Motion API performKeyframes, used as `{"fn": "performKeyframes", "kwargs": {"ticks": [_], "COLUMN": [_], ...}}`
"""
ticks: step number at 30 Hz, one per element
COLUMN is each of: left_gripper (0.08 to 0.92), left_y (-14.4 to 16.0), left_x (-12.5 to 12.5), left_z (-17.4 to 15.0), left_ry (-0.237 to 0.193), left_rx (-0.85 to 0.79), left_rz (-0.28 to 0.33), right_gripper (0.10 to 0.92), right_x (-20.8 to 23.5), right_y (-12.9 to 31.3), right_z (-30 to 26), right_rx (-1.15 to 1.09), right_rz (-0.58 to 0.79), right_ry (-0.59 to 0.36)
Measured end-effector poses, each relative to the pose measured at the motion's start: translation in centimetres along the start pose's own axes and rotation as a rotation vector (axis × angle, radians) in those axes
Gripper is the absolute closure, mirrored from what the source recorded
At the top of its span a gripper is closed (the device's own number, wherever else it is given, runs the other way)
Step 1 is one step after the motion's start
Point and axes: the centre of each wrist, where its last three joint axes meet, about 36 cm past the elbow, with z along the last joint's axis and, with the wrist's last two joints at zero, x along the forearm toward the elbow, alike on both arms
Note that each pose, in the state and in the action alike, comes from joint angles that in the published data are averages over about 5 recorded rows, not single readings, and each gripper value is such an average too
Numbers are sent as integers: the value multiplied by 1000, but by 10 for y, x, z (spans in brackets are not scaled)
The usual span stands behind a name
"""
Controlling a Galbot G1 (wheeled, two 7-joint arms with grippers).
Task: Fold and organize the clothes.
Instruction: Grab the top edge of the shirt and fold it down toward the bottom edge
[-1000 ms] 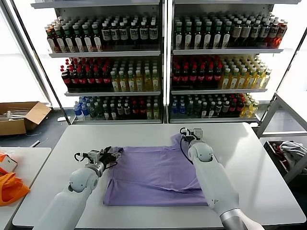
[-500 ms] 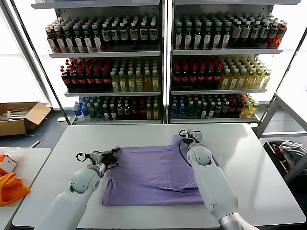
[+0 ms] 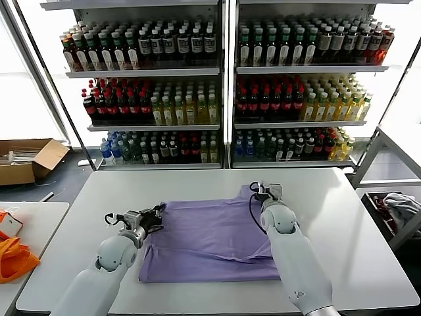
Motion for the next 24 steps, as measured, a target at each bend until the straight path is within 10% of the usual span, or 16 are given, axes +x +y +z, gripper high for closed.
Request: {"fn": "performKeyframes", "kwargs": {"ticks": [24], "left_gripper": [915], "left_y": [-10], "left_x": [67], "left_z": [19], "left_ry": [-106], "left_rx": [-9], "left_rz": [-20], "right_gripper": [913], "right_x": [99], "right_y": [-8], "right_z": [-2], "right_rx": [-27], "right_rz": [13], "right_ry": [-152]}}
